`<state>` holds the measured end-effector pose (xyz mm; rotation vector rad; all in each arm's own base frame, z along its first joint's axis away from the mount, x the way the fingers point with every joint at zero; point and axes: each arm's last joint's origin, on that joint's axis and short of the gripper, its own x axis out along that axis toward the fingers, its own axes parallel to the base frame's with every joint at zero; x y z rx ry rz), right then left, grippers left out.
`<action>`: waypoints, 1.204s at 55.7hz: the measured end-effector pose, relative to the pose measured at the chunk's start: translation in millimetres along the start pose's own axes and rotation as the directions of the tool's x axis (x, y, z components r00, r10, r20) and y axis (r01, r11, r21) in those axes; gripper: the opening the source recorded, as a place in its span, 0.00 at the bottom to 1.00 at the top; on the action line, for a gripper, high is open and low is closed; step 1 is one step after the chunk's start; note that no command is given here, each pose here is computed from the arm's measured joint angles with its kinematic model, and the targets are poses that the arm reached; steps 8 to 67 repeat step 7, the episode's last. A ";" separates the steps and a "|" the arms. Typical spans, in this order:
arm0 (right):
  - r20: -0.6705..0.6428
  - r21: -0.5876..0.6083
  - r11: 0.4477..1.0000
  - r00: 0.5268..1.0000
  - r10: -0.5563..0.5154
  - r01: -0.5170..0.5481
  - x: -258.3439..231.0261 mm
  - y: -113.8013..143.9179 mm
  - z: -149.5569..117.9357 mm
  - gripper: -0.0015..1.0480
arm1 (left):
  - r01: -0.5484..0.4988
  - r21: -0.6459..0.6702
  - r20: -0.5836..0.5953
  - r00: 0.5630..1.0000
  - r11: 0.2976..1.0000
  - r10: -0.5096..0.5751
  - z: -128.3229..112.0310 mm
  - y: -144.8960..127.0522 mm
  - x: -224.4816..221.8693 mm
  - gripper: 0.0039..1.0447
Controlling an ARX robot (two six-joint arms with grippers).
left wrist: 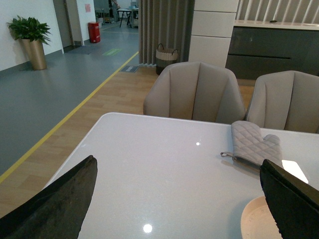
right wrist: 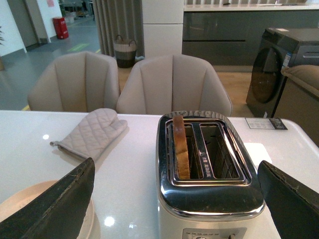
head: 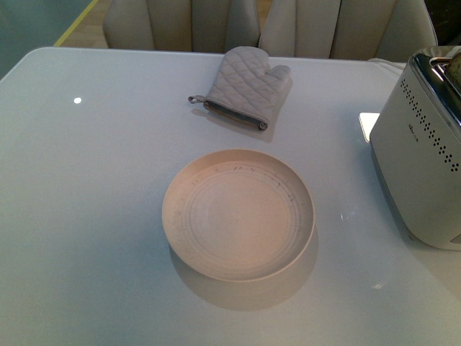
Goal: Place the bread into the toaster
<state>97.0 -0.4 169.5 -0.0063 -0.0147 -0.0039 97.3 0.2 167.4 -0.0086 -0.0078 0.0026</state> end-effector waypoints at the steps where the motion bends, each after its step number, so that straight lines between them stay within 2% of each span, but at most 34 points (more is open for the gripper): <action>1: 0.000 0.000 1.000 1.000 0.000 0.000 0.0 0.0 0.0 0.91 | 0.000 0.000 0.000 1.000 1.000 0.000 0.0 0.0 0.0 0.93; 67: 0.000 0.000 1.000 1.000 0.000 0.000 0.0 0.0 0.0 0.91 | 0.000 0.000 0.000 1.000 1.000 0.000 0.0 0.0 0.0 0.93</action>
